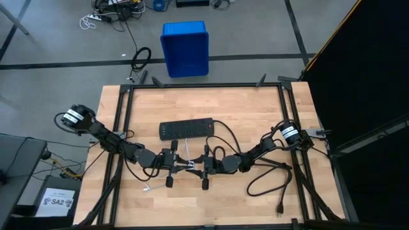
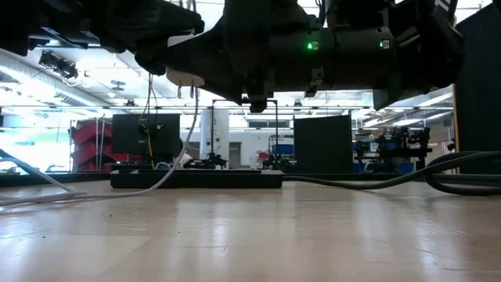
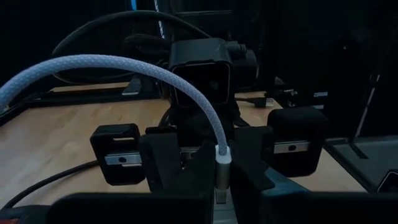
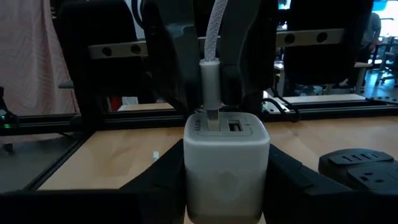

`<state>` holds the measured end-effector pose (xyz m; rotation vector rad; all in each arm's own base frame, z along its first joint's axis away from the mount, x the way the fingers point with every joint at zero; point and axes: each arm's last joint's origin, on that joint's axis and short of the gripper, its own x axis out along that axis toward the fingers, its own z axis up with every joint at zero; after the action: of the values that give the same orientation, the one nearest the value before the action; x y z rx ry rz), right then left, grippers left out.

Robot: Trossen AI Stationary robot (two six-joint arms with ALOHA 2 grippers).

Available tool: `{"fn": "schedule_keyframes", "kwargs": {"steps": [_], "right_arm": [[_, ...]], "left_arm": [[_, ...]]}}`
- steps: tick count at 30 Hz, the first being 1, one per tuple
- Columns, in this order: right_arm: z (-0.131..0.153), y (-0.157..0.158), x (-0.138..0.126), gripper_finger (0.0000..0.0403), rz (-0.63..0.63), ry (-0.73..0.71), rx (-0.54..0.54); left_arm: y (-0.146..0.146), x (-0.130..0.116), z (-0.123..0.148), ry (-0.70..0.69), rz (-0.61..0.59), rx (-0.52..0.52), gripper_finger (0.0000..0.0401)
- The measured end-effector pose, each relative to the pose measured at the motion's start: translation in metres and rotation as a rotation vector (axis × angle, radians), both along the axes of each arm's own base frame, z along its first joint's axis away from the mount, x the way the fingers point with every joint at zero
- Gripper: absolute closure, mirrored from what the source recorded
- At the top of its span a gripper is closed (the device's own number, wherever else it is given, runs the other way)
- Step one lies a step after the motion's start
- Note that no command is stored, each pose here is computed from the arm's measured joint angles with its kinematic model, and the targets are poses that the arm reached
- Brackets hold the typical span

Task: Insert USB
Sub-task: Insert the charger cable into the charger adapter

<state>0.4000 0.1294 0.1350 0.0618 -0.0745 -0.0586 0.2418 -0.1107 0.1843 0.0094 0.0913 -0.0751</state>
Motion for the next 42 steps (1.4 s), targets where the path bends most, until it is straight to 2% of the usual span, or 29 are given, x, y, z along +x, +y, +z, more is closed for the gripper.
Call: {"fn": "schedule_keyframes", "kwargs": {"steps": [34,42], "right_arm": [[0.0020,-0.0002,-0.0003,0.0285,-0.001,-0.022,0.026],[0.0019,-0.0001,-0.0003,0.0285,0.001,-0.021,0.026]], "left_arm": [[-0.0002,0.0000,-0.0004,0.004,-0.011,0.002,0.0391],[-0.0005,-0.0003,-0.0018,0.012,-0.027,0.004,0.0368]]}}
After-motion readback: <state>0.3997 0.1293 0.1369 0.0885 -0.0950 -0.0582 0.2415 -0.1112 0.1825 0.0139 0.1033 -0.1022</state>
